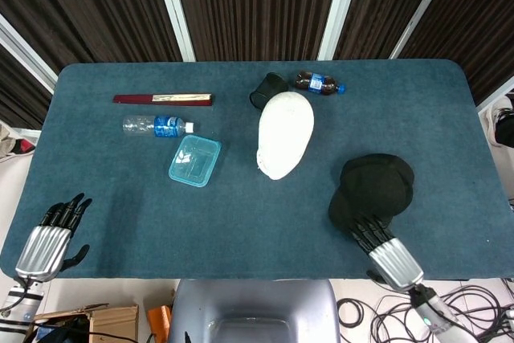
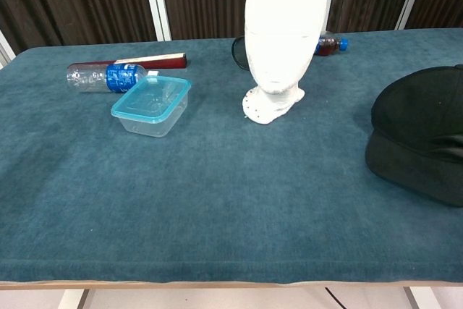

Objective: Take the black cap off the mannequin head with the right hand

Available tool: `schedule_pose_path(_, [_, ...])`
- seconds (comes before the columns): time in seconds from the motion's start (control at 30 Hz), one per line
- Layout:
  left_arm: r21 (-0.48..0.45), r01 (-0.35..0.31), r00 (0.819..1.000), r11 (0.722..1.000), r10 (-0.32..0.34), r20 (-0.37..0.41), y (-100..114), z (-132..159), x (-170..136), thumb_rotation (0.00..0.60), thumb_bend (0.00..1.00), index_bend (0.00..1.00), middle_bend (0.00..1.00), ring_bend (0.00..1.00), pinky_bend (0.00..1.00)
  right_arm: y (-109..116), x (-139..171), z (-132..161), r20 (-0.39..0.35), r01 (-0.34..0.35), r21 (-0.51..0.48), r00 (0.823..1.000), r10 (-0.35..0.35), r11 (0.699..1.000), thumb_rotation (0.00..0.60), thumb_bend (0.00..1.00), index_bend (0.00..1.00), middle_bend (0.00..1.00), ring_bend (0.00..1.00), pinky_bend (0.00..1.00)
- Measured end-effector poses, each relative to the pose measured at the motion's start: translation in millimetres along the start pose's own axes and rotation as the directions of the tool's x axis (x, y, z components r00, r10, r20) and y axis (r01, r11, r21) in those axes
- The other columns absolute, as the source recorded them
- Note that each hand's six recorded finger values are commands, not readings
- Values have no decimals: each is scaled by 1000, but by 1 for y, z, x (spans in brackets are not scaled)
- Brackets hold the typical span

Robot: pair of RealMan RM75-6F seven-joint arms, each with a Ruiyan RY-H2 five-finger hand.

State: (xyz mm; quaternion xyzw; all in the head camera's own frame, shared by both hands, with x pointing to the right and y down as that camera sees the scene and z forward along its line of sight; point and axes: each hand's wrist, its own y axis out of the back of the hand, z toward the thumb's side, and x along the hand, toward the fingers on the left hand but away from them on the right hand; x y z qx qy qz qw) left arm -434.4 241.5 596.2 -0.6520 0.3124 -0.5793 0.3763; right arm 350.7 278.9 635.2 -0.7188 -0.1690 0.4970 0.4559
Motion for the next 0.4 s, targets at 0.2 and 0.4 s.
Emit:
schedule_pose_path(0.2, [1,-18,1000,1000,18,1,3,0,-3,600,316,0,26,122,143,54,57,-42,258,128,4,958,-124,992,600,0,0,0,0,0])
schedule_pose_path(0.4, [3,-25,1000,1000,25,3,5,1,-3,600,316,0,29,122,143,63,82,-79,474,192,8,864,-172,981,600,0,0,0,0,0])
